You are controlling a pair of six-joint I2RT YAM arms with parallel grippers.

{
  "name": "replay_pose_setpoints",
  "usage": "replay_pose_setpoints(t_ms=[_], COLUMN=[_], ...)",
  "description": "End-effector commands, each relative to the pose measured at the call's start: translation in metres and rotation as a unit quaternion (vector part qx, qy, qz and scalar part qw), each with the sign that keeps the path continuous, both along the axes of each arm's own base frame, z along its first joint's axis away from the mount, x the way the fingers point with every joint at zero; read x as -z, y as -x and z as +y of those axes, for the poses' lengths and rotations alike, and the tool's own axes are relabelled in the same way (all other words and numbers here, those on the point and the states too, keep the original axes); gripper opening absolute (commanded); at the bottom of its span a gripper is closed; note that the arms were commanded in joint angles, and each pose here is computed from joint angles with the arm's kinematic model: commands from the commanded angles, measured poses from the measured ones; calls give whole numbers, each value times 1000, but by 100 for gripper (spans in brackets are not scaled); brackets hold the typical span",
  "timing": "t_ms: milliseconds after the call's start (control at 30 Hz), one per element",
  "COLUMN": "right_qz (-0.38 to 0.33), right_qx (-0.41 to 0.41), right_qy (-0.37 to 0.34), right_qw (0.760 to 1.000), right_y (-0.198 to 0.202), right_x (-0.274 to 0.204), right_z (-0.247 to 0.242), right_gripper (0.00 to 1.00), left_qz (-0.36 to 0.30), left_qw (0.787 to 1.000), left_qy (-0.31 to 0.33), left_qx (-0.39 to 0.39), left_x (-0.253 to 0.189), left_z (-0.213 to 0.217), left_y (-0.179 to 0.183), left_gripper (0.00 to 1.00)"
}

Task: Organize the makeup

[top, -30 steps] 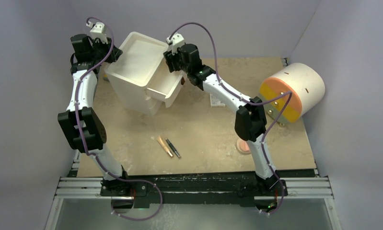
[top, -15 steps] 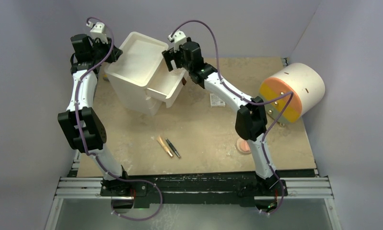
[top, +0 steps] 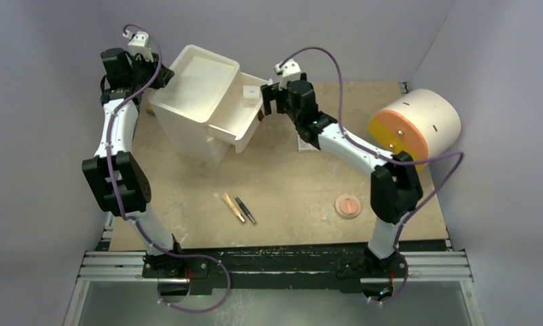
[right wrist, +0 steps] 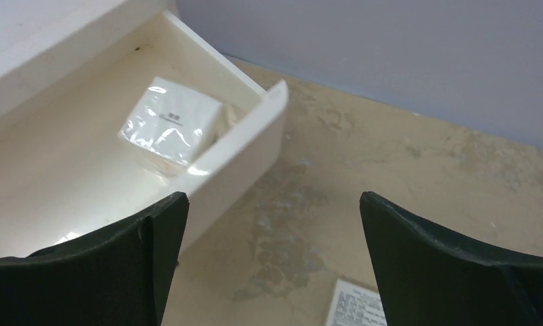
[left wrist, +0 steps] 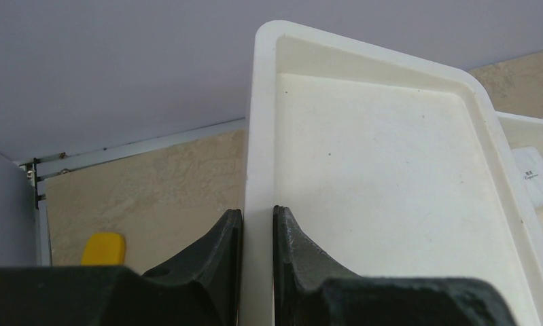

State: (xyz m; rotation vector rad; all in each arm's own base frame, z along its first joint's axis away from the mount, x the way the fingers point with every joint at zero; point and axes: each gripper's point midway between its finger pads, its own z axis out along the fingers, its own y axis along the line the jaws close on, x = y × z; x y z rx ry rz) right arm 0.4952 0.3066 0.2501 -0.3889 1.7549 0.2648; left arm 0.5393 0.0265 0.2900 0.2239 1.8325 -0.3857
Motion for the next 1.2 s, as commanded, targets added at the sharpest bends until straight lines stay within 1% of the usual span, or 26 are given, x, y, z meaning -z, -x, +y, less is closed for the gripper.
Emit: replay_pose_setpoints(t_ms=[0, 100, 267, 367, 467, 833, 1167], right_qz=[7, 43, 146, 195, 224, 266, 283], right_qx=[68, 85, 88, 99, 102, 131, 154], right_qy=[-38, -21, -7, -12, -21, -7, 14], right_qw=[997, 995, 985, 976, 969, 955, 946], right_y=[13, 18, 12, 6, 3, 5, 16], right_x=[9, 43, 114, 146, 166, 204, 206], right_z=[-44, -63, -75, -81, -86, -111, -124], right_gripper=[99, 99, 99, 99, 99, 99, 99], left_qz=[74, 73, 74, 74, 76, 77, 77], left_qw=[996, 996, 995, 996, 996, 995, 995], left_qy=[36, 38, 39, 38, 38, 40, 41], left_qx=[44, 44, 44, 43, 40, 42, 44], left_x=[39, 39, 39, 38, 40, 41, 39], left_z=[-32, -33, -33, -33, -31, -34, -36], left_y=[12, 12, 13, 13, 12, 11, 11], left_gripper=[0, 0, 0, 0, 0, 0, 0])
